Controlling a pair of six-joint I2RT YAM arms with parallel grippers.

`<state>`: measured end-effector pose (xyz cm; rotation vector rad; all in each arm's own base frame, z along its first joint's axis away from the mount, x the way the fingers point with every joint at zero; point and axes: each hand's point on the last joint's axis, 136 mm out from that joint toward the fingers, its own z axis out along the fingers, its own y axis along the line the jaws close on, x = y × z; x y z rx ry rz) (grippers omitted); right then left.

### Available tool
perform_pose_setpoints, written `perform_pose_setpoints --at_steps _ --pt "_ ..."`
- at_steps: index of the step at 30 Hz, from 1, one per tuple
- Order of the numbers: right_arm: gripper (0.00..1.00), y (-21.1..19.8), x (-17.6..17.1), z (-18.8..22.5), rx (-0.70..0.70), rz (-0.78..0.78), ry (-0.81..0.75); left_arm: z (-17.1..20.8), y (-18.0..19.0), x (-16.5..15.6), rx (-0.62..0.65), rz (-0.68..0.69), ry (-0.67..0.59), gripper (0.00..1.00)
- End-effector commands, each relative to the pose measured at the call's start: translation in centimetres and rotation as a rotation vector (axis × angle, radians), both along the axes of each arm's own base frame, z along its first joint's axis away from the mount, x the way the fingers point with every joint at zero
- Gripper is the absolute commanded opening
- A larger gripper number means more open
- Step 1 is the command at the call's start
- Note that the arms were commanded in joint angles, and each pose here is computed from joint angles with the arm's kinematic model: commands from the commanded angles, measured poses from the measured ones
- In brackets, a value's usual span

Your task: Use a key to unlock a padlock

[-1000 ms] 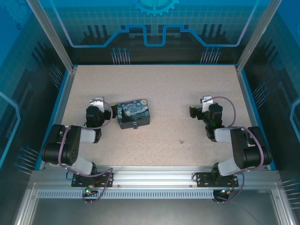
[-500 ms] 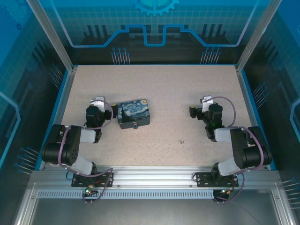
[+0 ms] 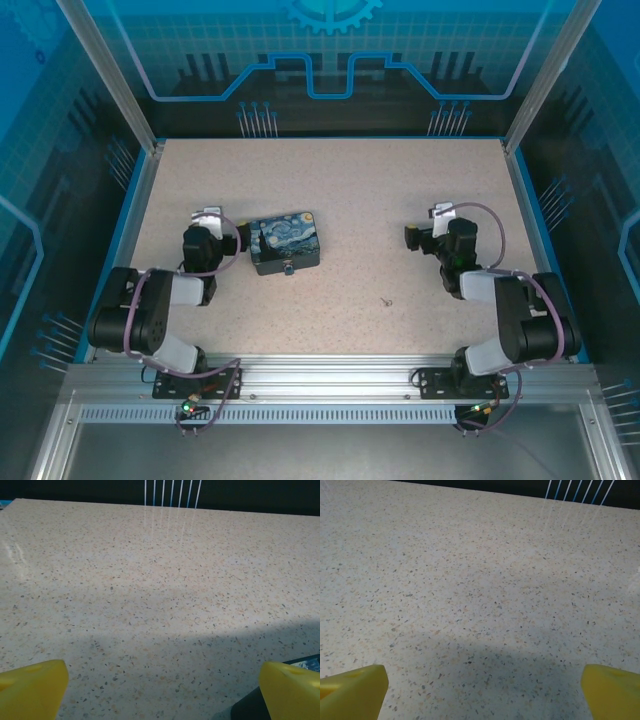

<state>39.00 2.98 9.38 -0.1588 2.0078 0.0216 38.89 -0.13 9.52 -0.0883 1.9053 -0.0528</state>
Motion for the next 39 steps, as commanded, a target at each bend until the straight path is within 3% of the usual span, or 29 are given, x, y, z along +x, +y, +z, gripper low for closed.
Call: perform_pose_setpoints --at_steps 1,5,11,15,19,23,30,39 --pt "1.0 0.0 0.1 3.9 0.017 0.003 -0.027 3.1 1.0 -0.9 -0.006 0.058 -0.081 0.99" --pt "1.0 1.8 -1.9 7.2 0.107 0.063 -0.017 7.2 1.0 -2.5 -0.066 0.07 -0.146 0.99" --pt "0.88 5.7 -7.9 6.5 0.268 0.118 0.246 12.8 -1.6 -6.2 -0.372 -0.015 -0.182 0.99" --pt "0.81 8.3 -13.1 3.0 0.294 0.16 0.451 12.7 -4.5 -8.7 -0.554 -0.119 -0.124 0.99" --pt "0.76 9.4 -16.4 -0.3 0.321 0.153 0.608 10.8 -7.7 -10.7 -0.634 -0.217 0.009 0.99" --pt "0.7 9.5 -17.6 -2.4 0.31 0.107 0.71 9.6 -10.1 -11.7 -0.68 -0.28 0.063 0.99" --pt "0.57 10.9 -17.8 -4.7 0.225 0.124 0.837 9.1 -11.0 -11.2 -0.646 -0.297 0.064 0.99" --pt "0.49 12.5 -17.4 -6.4 0.163 0.157 0.868 8.2 -11.0 -11.3 -0.641 -0.294 0.067 0.99"
